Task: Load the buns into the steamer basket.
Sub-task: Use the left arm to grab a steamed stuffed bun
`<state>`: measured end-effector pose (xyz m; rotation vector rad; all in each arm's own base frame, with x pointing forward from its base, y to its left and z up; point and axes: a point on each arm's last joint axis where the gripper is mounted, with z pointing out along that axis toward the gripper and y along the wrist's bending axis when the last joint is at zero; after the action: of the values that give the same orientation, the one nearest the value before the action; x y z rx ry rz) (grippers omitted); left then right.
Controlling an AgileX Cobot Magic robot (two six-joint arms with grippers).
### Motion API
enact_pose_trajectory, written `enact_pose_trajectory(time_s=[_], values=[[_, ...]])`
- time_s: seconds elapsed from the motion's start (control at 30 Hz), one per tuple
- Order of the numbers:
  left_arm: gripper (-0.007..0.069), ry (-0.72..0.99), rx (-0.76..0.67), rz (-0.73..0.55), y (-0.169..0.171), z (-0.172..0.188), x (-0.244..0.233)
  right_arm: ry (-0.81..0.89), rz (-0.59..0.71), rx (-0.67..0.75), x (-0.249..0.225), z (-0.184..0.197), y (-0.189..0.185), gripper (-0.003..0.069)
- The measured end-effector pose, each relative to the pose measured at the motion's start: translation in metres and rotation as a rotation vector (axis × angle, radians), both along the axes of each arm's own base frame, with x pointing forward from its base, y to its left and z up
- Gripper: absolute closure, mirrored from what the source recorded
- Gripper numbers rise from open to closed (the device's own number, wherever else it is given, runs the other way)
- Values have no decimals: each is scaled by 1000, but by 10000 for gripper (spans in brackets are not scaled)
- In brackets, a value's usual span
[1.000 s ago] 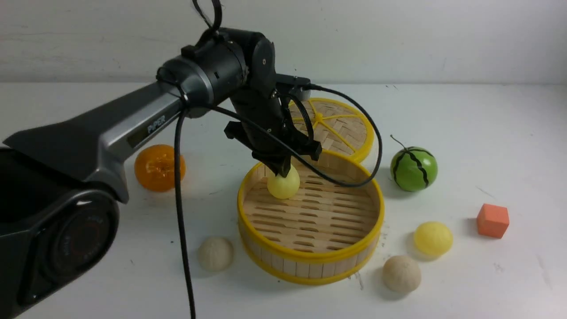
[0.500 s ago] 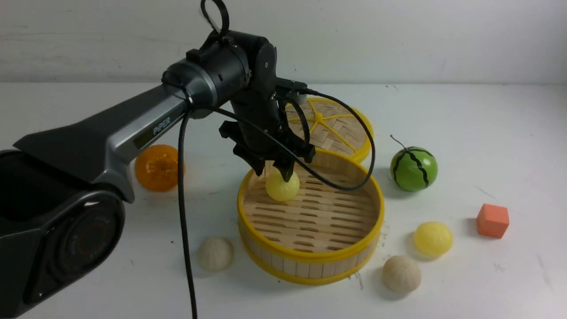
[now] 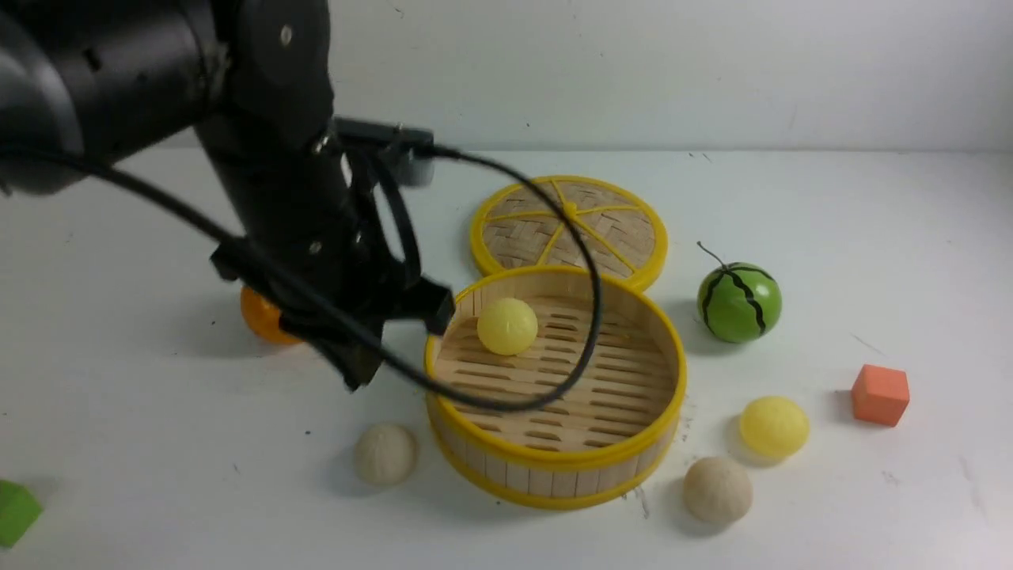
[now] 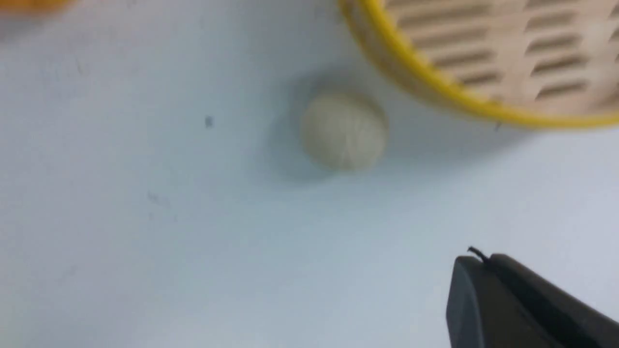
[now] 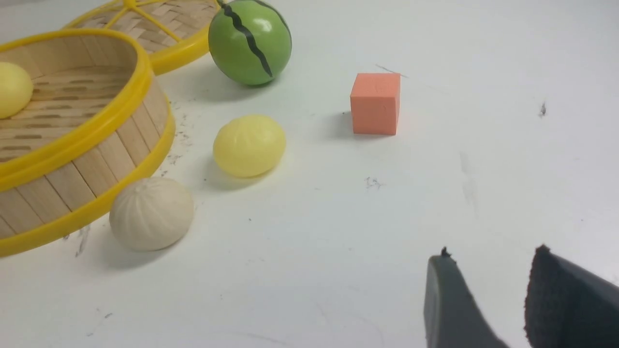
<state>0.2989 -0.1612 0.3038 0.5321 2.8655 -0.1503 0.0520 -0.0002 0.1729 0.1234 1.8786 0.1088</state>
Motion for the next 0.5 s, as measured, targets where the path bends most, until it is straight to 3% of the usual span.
enact_pose_trajectory(time_s=[0.13, 0.4, 0.5], values=[[608, -1, 23, -28, 4, -48, -6, 0, 0, 0, 0, 0, 0, 419], [378, -54, 19, -37, -7, -81, 19, 0, 0, 0, 0, 0, 0, 419], [347, -45, 44, -45, -7, -92, 24, 0, 0, 0, 0, 0, 0, 419]])
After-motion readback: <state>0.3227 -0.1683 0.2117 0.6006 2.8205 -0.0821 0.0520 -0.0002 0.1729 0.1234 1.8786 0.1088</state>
